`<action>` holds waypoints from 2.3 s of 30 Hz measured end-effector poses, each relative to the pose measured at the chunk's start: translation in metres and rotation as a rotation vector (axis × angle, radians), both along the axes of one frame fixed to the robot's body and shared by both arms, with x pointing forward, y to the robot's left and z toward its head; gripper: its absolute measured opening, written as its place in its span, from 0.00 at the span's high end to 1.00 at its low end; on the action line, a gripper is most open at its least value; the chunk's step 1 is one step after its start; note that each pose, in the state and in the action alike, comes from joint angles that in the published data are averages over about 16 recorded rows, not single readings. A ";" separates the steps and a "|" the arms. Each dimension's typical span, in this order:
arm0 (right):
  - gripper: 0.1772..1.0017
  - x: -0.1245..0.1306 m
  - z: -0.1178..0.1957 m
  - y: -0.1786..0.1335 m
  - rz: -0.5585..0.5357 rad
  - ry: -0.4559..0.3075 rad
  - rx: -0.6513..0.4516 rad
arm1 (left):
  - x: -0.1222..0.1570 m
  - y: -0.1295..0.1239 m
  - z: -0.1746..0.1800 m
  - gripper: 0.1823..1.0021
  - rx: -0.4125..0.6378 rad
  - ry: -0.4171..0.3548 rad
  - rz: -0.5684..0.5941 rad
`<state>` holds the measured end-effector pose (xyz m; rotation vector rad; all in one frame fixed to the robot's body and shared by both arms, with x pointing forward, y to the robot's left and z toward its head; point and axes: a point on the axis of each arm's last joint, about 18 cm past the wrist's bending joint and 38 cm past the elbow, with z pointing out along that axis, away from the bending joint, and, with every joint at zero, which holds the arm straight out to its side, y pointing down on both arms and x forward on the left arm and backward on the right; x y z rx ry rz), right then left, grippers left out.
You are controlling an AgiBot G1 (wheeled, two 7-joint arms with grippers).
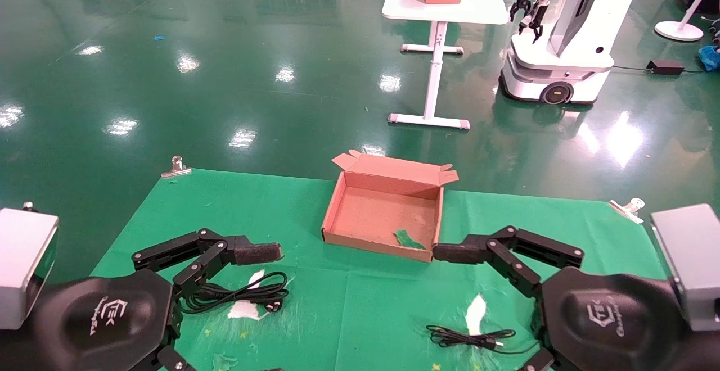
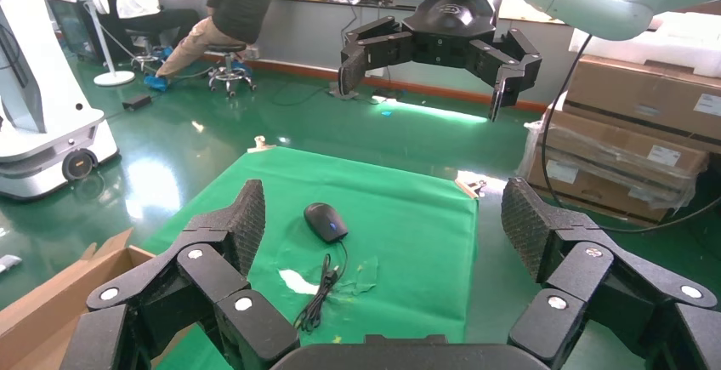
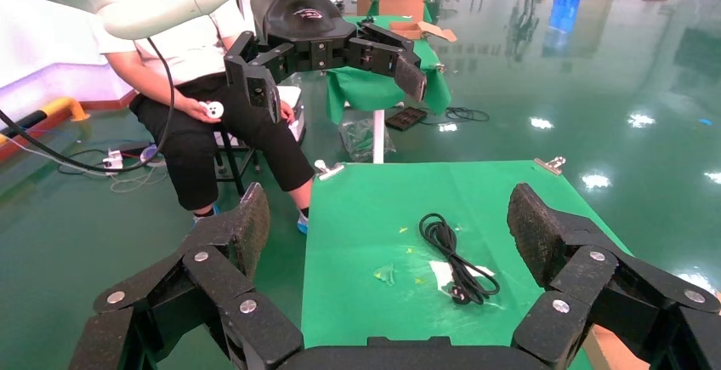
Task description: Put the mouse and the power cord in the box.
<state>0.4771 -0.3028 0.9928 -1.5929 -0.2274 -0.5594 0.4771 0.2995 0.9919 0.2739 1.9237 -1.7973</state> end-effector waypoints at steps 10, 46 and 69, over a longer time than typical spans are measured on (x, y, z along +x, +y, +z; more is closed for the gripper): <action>0.00 0.000 0.000 0.000 0.000 0.000 0.000 | 0.000 0.000 0.000 0.00 0.000 0.000 0.000; 0.00 0.000 0.000 0.000 0.000 0.000 0.000 | 0.000 0.000 0.000 0.00 0.000 0.000 0.000; 0.00 0.000 0.000 0.000 0.000 0.000 0.000 | 0.000 0.000 0.000 0.00 0.000 0.000 0.000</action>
